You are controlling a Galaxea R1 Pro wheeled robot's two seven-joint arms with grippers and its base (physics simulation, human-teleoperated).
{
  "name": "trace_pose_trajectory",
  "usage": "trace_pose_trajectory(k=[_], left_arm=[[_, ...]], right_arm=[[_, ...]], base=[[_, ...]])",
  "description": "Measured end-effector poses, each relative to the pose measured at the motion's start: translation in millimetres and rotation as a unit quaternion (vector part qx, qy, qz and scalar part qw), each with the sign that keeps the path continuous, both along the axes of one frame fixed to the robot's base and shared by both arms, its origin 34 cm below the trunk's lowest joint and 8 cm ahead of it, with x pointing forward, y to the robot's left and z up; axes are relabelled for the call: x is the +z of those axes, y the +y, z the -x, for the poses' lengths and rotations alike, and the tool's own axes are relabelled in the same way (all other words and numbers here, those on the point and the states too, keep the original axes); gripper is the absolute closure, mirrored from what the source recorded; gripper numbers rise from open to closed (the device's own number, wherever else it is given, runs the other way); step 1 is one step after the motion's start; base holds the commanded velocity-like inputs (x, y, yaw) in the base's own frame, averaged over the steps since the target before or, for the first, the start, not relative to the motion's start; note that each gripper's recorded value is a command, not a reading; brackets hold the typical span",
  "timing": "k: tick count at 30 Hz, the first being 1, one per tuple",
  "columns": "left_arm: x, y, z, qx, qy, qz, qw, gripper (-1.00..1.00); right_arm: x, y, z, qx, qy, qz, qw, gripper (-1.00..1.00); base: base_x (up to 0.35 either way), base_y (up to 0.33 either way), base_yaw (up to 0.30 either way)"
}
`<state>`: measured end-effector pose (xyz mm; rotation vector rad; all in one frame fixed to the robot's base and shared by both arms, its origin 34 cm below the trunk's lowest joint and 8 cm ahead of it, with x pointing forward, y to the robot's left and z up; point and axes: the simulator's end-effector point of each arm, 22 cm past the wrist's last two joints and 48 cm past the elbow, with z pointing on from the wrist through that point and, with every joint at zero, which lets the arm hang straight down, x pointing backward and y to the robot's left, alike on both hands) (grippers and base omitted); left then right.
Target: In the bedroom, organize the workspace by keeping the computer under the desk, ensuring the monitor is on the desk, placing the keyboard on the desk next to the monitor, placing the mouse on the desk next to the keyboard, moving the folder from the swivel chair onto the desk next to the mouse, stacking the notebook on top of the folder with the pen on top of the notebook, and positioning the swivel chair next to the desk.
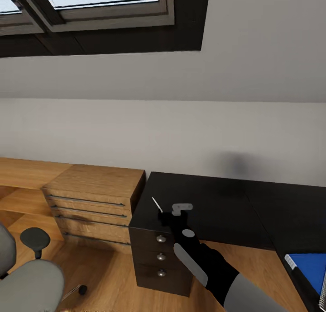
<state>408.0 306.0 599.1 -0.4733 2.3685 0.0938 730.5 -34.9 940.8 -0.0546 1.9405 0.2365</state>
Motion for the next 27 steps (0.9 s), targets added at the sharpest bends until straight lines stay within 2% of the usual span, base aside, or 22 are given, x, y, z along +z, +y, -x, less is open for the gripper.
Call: trace_pose_trajectory(k=[15, 22, 24, 27], left_arm=[[-3, 0, 3, 0.0, 0.005, 0.0, 1.0, -1.0], [-5, 0, 7, 0.0, 0.009, 0.001, 1.0, -1.0], [-6, -1, 8, 0.0, 0.011, 0.001, 0.9999, -1.0], [-6, -1, 8, 0.0, 0.011, 0.002, 0.9999, -1.0]], right_arm=[[-7, 0, 0, 0.0, 0.006, 0.0, 1.0, -1.0], [-12, 0, 2, 0.004, 0.009, 0.006, 0.9999, -1.0], [-17, 1, 4, 0.012, 0.009, 0.018, 0.9997, -1.0], [-23, -10, 4, 0.012, 0.009, 0.032, 0.9994, -1.0]], base=[[0.005, 0.0, 0.252], [0.23, 0.0, 0.05], [0.085, 0.0, 0.006], [0.02, 0.0, 0.001]])
